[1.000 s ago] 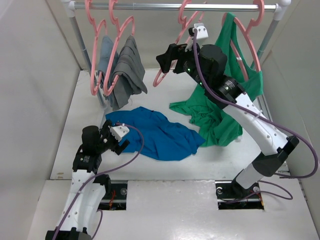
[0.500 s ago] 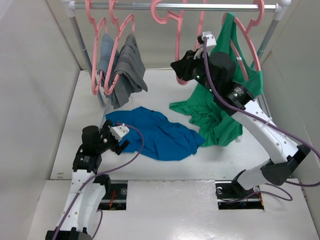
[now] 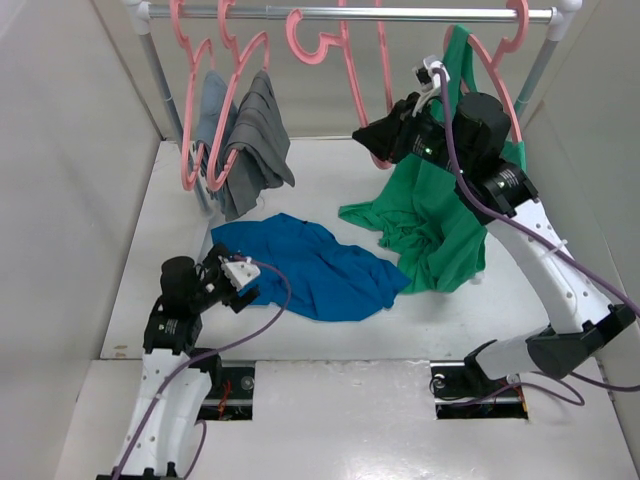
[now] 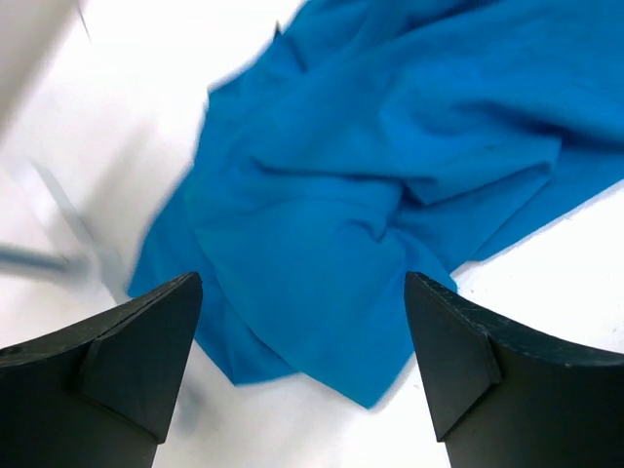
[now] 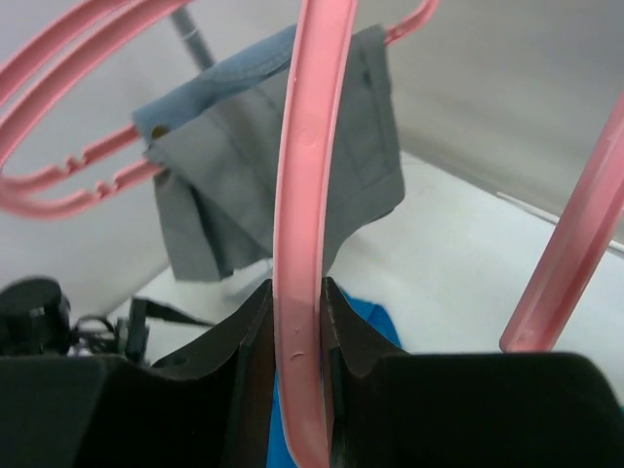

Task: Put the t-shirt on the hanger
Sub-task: Grab a hanger with the right arm

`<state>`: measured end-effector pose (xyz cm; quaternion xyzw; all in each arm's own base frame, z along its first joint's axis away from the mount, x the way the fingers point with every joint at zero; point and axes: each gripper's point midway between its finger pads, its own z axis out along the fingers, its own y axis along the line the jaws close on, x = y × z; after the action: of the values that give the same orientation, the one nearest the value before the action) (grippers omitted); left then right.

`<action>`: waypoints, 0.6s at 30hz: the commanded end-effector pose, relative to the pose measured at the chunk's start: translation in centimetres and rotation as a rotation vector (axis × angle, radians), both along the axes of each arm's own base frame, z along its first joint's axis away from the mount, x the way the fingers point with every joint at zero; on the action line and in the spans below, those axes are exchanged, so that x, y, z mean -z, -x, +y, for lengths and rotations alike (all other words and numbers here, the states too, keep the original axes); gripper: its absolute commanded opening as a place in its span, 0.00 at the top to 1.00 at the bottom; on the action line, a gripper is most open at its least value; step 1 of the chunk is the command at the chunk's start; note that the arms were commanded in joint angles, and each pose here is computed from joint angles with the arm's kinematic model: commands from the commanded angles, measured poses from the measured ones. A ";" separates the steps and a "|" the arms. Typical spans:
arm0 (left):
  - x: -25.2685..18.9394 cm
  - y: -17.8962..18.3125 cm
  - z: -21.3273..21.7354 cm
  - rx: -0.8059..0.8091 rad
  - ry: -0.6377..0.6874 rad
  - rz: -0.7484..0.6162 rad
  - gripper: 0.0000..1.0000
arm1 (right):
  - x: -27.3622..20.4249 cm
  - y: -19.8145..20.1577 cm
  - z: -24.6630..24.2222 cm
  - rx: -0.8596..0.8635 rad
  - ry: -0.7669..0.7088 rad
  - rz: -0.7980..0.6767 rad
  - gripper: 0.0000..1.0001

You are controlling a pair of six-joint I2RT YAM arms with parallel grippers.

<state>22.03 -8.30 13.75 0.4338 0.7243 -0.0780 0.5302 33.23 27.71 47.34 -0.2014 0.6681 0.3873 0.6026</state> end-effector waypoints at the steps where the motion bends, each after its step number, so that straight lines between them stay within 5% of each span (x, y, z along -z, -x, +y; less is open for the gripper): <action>1: -1.8 1.3 -1.9 0.175 -0.017 -0.146 0.18 | 0.1 2.9 0.6 -0.199 0.050 -0.042 1.00; 8: -9.9 1.6 -3.1 0.204 0.077 -0.500 0.15 | 4.1 5.0 1.3 -0.380 0.113 0.000 1.00; 18: -14.4 1.8 -5.4 0.348 0.152 -0.469 0.14 | 9.7 7.7 0.6 -0.451 0.196 0.066 1.00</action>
<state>21.13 -12.42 23.90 0.4964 0.5523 -0.1103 0.6606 27.84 28.86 37.10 -0.3525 0.6897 0.4471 0.4474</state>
